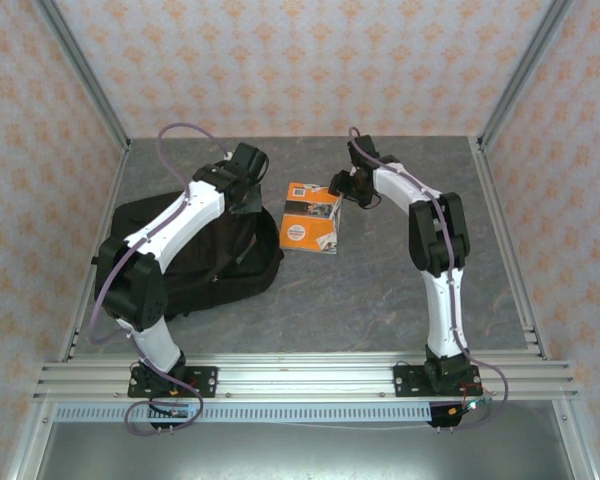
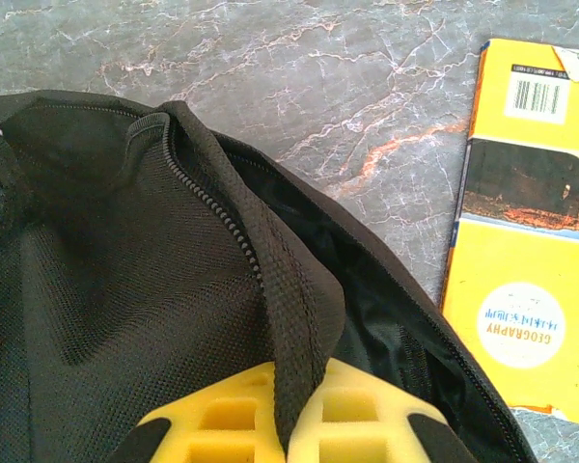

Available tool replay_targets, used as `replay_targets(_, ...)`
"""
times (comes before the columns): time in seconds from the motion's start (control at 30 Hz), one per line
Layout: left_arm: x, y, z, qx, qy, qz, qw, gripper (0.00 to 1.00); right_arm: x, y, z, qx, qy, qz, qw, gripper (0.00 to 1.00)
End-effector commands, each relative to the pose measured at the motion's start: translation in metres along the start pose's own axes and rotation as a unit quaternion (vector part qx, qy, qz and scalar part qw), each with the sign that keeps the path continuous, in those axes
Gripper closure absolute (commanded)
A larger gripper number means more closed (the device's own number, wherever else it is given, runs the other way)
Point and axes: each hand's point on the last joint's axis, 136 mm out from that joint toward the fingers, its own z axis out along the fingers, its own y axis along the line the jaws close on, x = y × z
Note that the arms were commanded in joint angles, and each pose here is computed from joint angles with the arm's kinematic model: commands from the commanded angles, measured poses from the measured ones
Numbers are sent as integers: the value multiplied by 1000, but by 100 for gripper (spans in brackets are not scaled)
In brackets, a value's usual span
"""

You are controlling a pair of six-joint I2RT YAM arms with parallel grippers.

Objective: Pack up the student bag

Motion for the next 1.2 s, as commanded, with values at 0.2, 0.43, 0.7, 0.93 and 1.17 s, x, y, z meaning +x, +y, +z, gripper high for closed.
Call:
replay_targets(0.2,-9,-1,-3,4,-17,3,1000,100,12,9,23,-15,43,-17,999,44)
replay_targets(0.43,-9,-6,-1,11,-14,6,1000,100,17,29,18,-42,44,-34,998,54)
replay_targets(0.7,-7,-8,0,15,-13,7,1000,100,22,48,5,-109,47,-5,993,67)
replay_targets(0.93,-6,-8,1,16,-12,10,1000,100,28,73,-10,-235,77,54,967,68)
replay_targets(1.17,-6,-9,0,18,-14,10,1000,100,50,78,-10,-277,116,52,952,68)
